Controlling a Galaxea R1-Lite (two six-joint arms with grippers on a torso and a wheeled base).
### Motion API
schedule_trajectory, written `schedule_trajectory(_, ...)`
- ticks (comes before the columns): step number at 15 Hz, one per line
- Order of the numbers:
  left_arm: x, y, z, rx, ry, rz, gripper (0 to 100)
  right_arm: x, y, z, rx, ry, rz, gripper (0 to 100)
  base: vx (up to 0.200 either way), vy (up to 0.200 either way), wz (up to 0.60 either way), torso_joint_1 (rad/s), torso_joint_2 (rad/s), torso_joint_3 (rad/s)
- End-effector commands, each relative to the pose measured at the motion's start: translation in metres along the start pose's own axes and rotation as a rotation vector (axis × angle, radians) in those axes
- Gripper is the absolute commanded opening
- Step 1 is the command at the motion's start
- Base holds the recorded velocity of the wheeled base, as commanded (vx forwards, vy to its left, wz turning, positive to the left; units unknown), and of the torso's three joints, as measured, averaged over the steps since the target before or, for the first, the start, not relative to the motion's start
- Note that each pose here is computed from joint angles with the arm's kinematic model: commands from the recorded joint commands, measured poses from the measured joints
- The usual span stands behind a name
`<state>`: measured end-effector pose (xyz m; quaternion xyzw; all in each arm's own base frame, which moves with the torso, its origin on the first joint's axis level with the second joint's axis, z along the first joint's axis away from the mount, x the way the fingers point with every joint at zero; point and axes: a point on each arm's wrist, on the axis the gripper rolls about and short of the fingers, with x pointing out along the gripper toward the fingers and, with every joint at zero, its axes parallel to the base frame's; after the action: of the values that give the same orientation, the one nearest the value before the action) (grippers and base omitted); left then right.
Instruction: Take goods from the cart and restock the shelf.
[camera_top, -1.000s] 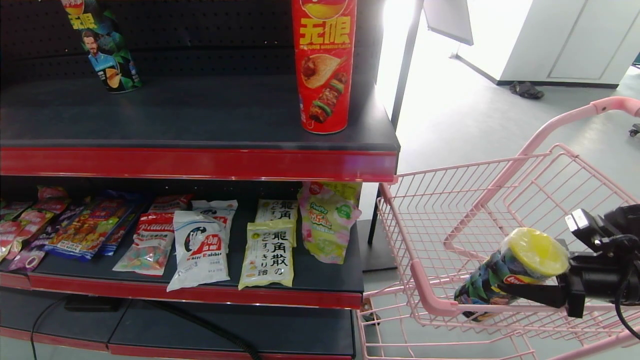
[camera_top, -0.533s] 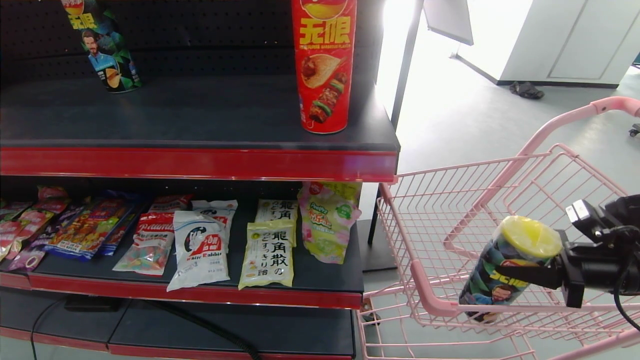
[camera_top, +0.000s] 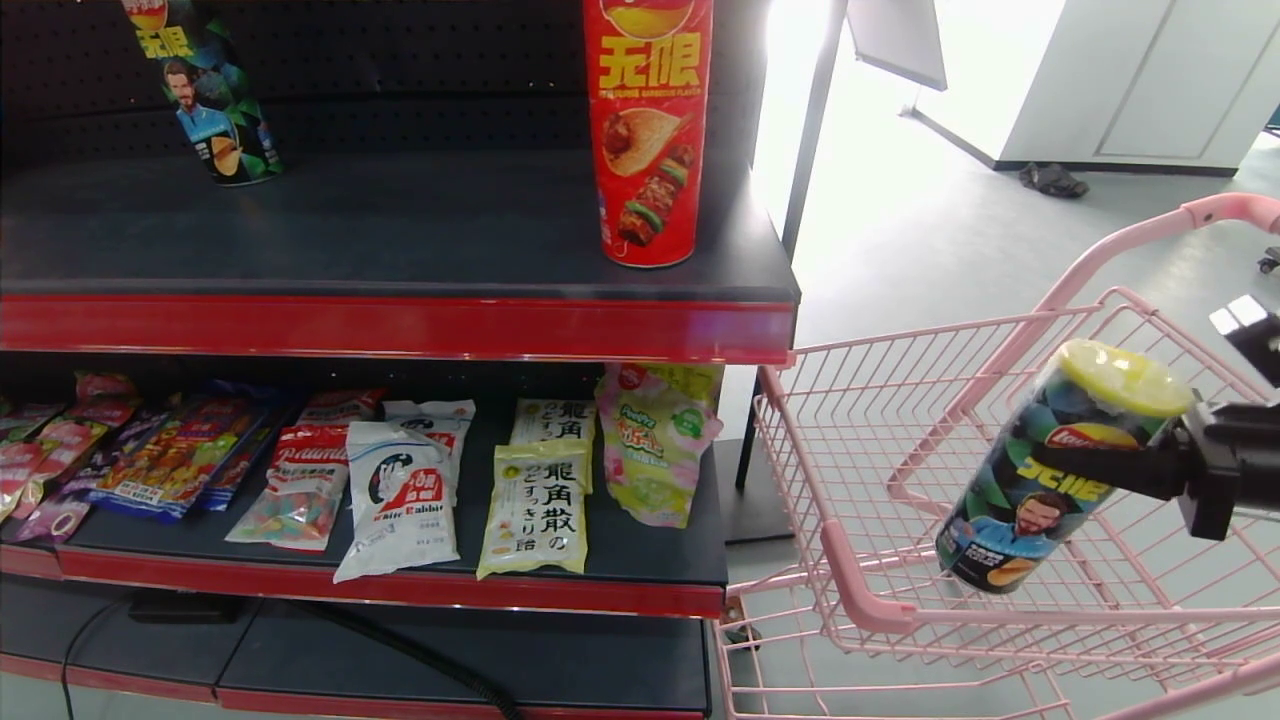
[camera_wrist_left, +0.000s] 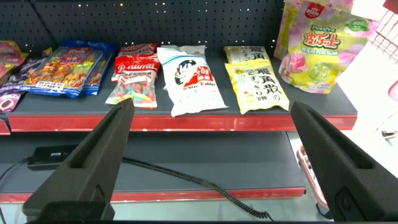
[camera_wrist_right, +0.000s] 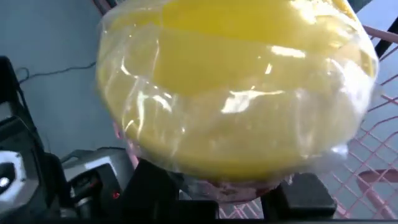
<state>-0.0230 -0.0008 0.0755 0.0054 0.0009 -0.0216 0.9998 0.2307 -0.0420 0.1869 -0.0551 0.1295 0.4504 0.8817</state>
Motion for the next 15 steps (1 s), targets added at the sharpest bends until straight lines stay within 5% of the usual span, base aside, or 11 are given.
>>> schedule_trajectory(1,0.000,0.000,0.000,0.000,0.001,0.000,100,-0.014,0.034,0.038,0.021,-0.043,-0.049,0,0.000,0.000,0.00,0.000,0.00,0.000)
schedule_trajectory(6,0.000,0.000,0.000,0.000,0.001,0.000,100,-0.022,0.085,0.065,0.086,-0.060,-0.187,0,0.000,0.000,0.00,0.000,0.00,0.000)
schedule_trajectory(10,0.000,0.000,0.000,0.000,0.001,0.000,100,-0.008,0.121,0.081,0.093,-0.089,-0.089,0,0.000,0.000,0.00,0.000,0.00,0.000)
schedule_trajectory(15,0.000,0.000,0.000,0.000,0.001,0.000,100,0.017,0.128,0.085,0.063,-0.098,-0.103,0,0.000,0.000,0.00,0.000,0.00,0.000)
